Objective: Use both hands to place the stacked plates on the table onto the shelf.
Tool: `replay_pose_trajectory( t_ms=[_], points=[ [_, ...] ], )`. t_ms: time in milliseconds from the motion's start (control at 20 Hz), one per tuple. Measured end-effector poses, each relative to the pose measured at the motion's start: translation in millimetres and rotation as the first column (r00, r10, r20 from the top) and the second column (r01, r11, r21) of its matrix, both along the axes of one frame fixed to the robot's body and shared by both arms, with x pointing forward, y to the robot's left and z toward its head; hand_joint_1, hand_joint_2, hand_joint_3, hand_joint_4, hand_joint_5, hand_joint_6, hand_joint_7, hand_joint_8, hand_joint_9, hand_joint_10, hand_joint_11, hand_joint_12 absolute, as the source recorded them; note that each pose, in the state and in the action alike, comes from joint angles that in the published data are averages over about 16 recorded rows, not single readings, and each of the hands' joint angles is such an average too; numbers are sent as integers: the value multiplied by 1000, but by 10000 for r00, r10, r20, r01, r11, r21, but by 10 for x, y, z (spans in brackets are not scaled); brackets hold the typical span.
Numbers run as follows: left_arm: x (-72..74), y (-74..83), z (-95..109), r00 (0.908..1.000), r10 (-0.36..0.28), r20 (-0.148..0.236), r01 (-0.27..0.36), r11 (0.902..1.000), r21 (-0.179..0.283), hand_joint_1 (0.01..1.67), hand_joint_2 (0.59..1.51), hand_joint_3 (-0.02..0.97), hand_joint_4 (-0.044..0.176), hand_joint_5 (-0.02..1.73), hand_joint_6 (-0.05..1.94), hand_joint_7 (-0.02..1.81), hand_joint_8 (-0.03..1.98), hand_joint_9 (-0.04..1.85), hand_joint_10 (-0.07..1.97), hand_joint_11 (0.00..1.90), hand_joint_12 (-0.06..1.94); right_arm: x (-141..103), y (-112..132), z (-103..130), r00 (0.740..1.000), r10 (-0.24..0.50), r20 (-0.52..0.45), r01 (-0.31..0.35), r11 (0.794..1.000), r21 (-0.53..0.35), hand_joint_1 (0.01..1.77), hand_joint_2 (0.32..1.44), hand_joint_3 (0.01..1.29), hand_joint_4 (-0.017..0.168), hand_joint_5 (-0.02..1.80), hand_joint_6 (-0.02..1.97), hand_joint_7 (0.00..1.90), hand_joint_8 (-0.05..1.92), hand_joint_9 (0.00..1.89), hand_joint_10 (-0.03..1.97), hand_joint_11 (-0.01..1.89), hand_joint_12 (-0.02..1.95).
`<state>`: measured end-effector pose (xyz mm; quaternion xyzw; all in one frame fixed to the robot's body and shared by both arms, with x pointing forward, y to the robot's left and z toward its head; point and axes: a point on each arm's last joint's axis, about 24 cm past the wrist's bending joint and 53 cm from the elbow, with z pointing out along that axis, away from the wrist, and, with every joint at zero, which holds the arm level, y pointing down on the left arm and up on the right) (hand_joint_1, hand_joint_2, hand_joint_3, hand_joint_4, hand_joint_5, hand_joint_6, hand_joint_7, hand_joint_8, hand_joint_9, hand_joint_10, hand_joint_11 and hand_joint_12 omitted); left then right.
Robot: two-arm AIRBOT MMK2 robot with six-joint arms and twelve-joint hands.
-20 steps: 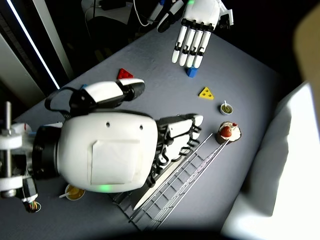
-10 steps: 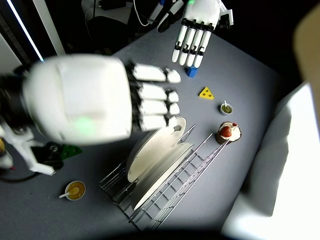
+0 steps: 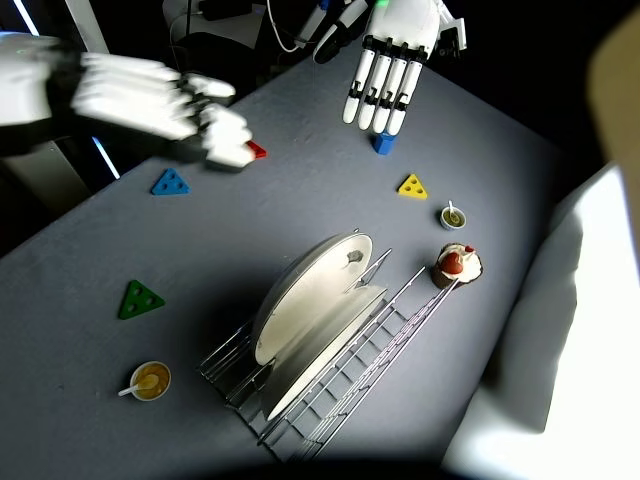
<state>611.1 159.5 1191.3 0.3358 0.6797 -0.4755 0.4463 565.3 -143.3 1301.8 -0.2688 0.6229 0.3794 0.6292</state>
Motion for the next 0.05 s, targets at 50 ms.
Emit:
replay_pose_trajectory(
  t_ms=[50],
  points=[
    [0, 0, 0, 10000, 0, -2, 0, 10000, 0, 70, 1052, 17, -2, 188, 8, 244, 2, 251, 11, 230, 14, -40, -30, -2, 10000, -52, 68, 53, 9999, -93, 189, 979, 13, 69, 145, 14, 287, 15, 334, 3, 418, 14]
  ],
)
